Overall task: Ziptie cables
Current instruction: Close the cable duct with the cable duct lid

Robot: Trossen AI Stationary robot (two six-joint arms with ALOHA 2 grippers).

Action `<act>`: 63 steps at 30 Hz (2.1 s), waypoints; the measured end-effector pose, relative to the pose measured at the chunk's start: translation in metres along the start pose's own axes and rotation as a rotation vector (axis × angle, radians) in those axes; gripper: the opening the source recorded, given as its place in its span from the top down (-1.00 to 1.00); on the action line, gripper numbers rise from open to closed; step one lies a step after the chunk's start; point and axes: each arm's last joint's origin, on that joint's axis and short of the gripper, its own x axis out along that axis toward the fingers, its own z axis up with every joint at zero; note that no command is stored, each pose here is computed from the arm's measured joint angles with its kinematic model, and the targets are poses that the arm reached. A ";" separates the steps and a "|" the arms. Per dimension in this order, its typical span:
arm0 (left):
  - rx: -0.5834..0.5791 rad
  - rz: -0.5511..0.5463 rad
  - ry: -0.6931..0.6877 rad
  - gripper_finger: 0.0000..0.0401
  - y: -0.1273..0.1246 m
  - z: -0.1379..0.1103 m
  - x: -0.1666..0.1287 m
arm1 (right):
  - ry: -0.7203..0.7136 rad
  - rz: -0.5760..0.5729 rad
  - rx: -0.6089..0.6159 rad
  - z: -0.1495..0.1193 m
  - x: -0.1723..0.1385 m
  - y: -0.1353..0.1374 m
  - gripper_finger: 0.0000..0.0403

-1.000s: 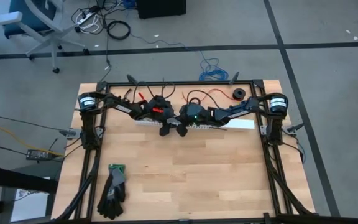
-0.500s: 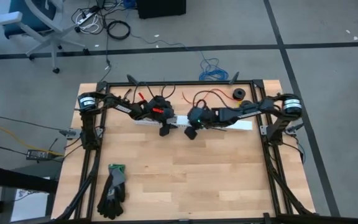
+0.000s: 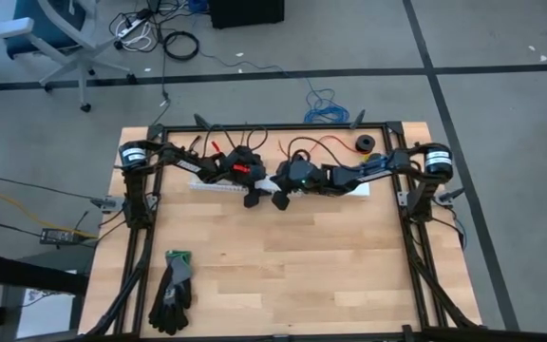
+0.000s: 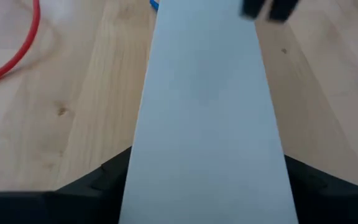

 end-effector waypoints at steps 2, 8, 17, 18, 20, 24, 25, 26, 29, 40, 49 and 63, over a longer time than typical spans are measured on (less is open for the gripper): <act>0.000 0.005 -0.007 -0.35 0.001 0.000 0.000 | -0.011 0.006 -0.007 0.003 -0.005 0.004 1.00; 0.011 -0.093 -0.038 -0.35 -0.002 0.002 0.000 | -0.018 0.030 -0.016 0.003 -0.010 0.014 1.00; -0.015 0.018 -0.064 -0.35 0.001 0.007 0.000 | -0.019 0.037 -0.024 0.002 -0.013 0.022 1.00; -0.016 0.016 -0.070 -0.35 0.000 0.007 0.000 | -0.019 0.038 -0.025 0.002 -0.013 0.022 1.00; -0.016 0.012 -0.072 -0.35 0.000 0.007 0.001 | -0.015 0.040 -0.028 0.001 -0.013 0.024 1.00; -0.011 0.012 -0.075 -0.38 -0.002 0.008 0.001 | -0.002 0.039 -0.024 0.000 -0.014 0.024 1.00; -0.007 0.011 -0.080 -0.40 -0.003 0.009 0.002 | -0.003 0.040 -0.024 0.000 -0.014 0.024 1.00; -0.003 0.008 -0.085 -0.42 -0.004 0.010 0.002 | -0.004 0.040 -0.024 0.000 -0.014 0.024 1.00; 0.006 0.002 -0.096 -0.51 -0.007 0.012 0.003 | -0.003 0.040 -0.022 0.000 -0.014 0.024 1.00; 0.013 0.061 -0.139 -0.65 0.004 0.025 -0.015 | 0.020 0.052 -0.037 -0.003 -0.016 0.031 1.00; 0.010 0.077 -0.055 -0.64 0.003 0.021 -0.053 | 0.038 0.047 -0.020 -0.005 -0.016 0.030 1.00; 0.009 0.161 -0.085 -0.64 -0.022 -0.023 -0.095 | 0.033 0.048 -0.004 -0.005 -0.016 0.030 1.00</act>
